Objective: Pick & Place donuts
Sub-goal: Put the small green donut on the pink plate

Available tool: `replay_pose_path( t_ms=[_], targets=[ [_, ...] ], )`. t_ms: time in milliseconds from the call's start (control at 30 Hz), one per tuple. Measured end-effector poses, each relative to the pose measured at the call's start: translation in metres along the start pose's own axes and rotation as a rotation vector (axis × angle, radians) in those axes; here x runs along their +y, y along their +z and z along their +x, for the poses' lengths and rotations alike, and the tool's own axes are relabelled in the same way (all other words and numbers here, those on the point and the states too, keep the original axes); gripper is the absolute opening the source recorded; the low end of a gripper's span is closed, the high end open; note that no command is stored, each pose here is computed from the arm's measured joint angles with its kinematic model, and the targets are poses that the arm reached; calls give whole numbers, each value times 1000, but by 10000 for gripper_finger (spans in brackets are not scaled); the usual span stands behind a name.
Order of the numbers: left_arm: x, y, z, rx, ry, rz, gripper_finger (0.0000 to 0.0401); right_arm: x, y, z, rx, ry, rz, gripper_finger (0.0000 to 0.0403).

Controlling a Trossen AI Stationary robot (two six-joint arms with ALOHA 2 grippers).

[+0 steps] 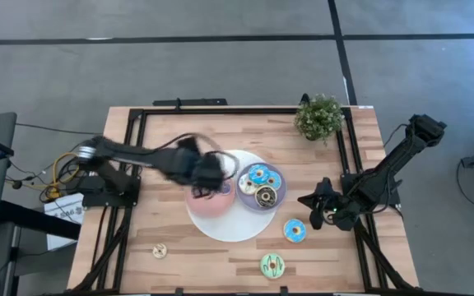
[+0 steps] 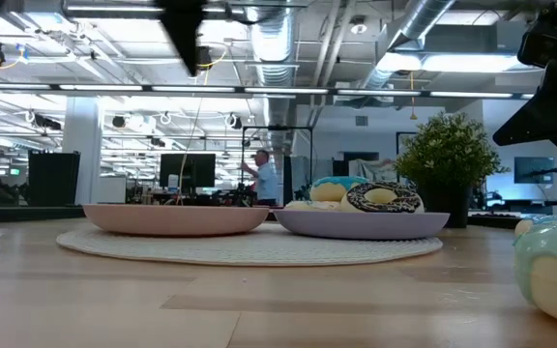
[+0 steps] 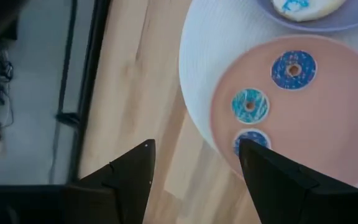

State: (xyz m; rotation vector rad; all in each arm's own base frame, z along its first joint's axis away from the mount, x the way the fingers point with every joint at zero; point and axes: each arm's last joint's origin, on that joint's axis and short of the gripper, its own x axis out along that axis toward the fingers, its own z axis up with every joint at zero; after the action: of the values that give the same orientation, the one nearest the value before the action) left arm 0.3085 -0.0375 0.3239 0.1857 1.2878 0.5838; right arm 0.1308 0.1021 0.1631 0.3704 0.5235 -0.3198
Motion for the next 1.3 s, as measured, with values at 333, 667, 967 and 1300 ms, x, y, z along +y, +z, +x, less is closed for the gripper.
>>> replay_pose_path(
  t_ms=[333,667,967,1300],
  targets=[
    [-20,-139,49,-456,-267,-271,226,1,2,1,-25,1,22,0],
    [-25,-185,99,-996,-358,-191,226,4,37,21,5,99,139,62],
    [-21,-186,100,-1049,-375,-260,226,-13,58,17,412,-61,340,211],
    [-23,-188,102,-1012,-429,-270,226,-16,29,9,837,-290,612,287]
  ],
)
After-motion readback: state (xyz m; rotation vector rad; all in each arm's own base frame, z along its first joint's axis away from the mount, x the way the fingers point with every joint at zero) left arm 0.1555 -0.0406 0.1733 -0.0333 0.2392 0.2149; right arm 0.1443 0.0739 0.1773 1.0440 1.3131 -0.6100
